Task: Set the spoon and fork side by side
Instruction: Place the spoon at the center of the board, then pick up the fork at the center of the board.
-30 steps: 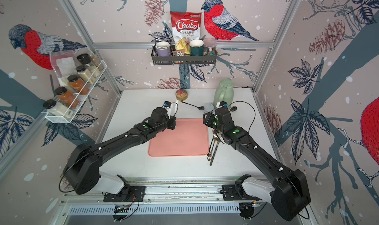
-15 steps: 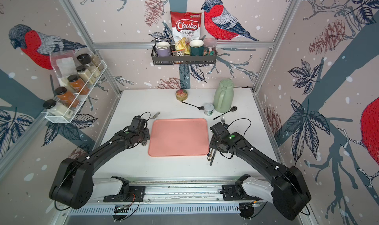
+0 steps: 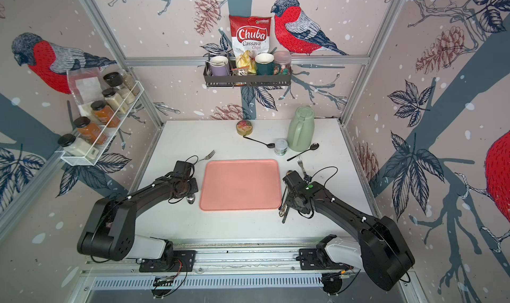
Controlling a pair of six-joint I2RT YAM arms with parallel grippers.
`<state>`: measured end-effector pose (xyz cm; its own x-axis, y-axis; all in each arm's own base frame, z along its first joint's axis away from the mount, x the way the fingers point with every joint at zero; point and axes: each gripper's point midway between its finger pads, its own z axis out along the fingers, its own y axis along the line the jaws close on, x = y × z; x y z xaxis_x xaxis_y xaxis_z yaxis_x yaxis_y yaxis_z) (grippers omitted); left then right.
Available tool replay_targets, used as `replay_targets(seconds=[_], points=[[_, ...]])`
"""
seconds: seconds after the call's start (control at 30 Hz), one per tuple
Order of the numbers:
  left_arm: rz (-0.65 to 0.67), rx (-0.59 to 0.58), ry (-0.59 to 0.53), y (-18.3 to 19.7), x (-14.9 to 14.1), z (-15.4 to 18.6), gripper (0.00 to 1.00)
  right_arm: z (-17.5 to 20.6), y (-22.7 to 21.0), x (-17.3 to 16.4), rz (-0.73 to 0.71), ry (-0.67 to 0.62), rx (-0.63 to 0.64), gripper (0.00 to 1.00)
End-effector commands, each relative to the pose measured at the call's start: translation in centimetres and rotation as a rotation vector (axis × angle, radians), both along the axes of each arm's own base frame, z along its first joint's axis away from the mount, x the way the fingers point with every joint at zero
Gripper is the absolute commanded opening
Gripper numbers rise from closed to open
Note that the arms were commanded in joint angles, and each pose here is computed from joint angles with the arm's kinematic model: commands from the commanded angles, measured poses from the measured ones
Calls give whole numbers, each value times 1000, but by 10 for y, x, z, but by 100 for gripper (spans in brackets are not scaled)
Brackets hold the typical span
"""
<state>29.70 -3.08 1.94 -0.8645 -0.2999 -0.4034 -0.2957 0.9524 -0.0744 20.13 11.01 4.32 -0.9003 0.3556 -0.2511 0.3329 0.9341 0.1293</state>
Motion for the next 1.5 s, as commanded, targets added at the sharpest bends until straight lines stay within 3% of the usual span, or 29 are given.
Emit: replay_targets(seconds=[0.0, 0.33, 0.5, 0.6, 0.8, 0.93, 1.1, 1.27, 1.47], points=[[-7, -56, 4, -9, 2, -4, 0, -4, 8, 7, 15, -3, 34, 42], [-27, -72, 21, -12, 4, -7, 14, -19, 20, 15, 28, 37, 35, 41], [-27, -80, -34, -12, 6, 9, 30, -23, 21, 16, 32, 59, 21, 33], [-26, -70, -85, -10, 6, 28, 30, -26, 20, 14, 35, 74, 9, 28], [-71, -92, -292, -20, 5, 88, 32, -31, 16, 11, 35, 97, -13, 19], [-100, -156, -423, -35, -1, 128, 32, -34, 15, 10, 36, 103, -20, 12], [-149, -261, -491, -57, -9, 164, 32, -32, 12, 7, 43, 112, -34, 6], [-183, -298, -538, -63, -20, 191, 32, -9, 2, 7, 51, 71, -67, 4], [-207, -294, -561, -62, -28, 212, 32, 50, -6, 12, 57, -34, -79, 4]])
